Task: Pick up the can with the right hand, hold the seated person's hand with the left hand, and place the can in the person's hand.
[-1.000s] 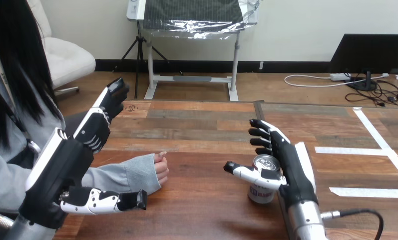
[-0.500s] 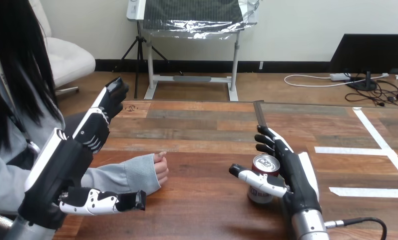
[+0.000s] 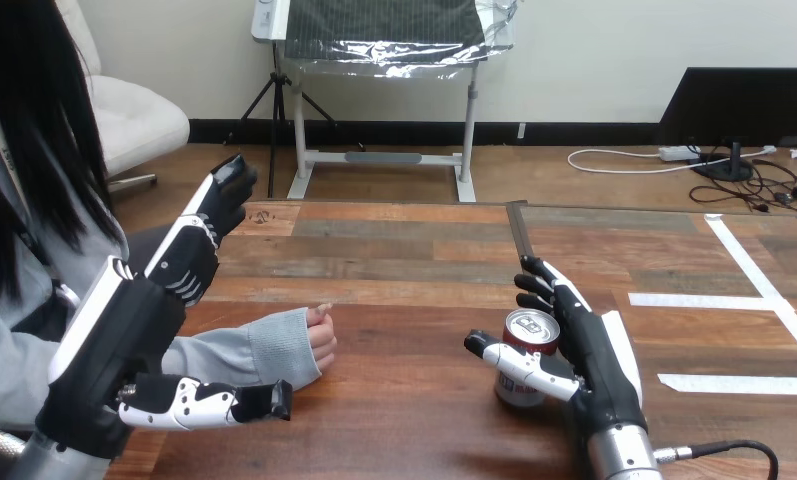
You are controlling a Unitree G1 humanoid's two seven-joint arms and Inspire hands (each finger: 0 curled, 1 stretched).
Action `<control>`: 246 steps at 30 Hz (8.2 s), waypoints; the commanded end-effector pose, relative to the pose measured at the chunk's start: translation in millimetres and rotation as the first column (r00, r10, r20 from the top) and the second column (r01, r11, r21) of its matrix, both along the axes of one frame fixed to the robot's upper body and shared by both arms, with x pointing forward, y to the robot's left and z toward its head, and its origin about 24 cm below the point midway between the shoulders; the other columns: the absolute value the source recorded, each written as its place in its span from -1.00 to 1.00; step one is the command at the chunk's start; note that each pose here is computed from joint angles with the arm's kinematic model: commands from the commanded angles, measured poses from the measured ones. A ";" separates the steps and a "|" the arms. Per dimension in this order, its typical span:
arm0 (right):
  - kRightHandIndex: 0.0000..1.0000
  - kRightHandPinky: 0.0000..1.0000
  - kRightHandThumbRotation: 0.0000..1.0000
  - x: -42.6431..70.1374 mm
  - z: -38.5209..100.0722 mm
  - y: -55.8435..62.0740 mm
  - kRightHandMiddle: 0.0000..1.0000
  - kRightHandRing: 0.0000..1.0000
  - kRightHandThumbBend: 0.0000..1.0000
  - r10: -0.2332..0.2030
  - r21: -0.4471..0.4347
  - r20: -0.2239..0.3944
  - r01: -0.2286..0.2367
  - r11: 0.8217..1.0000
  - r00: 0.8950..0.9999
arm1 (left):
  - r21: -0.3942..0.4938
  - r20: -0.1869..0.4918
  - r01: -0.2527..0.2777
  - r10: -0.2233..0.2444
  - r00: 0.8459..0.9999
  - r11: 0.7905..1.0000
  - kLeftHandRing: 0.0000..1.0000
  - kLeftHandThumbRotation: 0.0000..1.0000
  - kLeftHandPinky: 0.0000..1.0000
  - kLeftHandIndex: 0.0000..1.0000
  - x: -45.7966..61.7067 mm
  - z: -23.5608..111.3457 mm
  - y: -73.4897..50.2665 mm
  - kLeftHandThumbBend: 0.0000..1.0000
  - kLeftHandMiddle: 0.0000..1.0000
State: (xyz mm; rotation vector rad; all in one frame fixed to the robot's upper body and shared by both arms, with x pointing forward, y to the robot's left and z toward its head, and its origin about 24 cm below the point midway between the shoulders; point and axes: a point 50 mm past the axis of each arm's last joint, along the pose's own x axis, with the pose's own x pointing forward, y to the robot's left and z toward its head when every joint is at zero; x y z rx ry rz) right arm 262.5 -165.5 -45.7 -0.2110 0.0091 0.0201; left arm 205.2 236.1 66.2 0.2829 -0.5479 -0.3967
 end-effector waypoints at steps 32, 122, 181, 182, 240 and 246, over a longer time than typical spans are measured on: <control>0.73 0.60 -0.36 -12.7 -0.1 0.9 0.69 0.67 1.00 -0.027 0.054 0.062 0.023 0.998 0.998 | 0.010 0.076 0.016 -0.017 0.997 1.000 1.00 -0.26 1.00 0.98 9.8 16.9 4.0 1.00 1.00; 0.04 -0.32 -1.00 8.7 22.5 -1.9 -0.04 -0.20 0.54 -0.072 0.026 0.162 0.069 0.997 0.984 | 0.081 0.142 -0.027 0.016 0.990 0.996 1.00 -0.09 0.89 1.00 11.3 21.2 9.0 1.00 1.00; 0.04 -0.28 -1.00 55.1 65.8 2.6 -0.04 -0.19 0.60 -0.005 -0.194 0.293 0.064 0.979 0.956 | 0.448 0.133 -0.160 0.111 0.985 0.879 0.76 -0.49 0.67 0.75 25.6 27.8 15.1 1.00 0.76; 0.04 -0.28 -1.00 55.6 66.4 2.4 -0.04 -0.19 0.61 -0.006 -0.199 0.295 0.067 0.978 0.956 | 0.453 0.132 -0.159 0.111 0.985 0.877 0.75 -0.49 0.66 0.75 26.2 28.1 15.2 1.00 0.75; 0.03 -0.27 -1.00 72.1 98.3 -7.7 -0.02 -0.18 0.61 -0.022 -0.173 0.408 0.101 0.980 0.913 | 0.785 0.057 -0.097 0.084 0.995 0.612 0.68 -0.50 0.59 0.68 82.6 36.5 17.8 1.00 0.69; 0.03 -0.28 -1.00 72.8 100.7 -8.2 -0.03 -0.18 0.60 -0.020 -0.170 0.419 0.100 0.980 0.908 | 0.801 0.032 -0.079 0.089 0.996 0.593 0.67 -0.50 0.55 0.67 90.3 33.8 17.8 1.00 0.68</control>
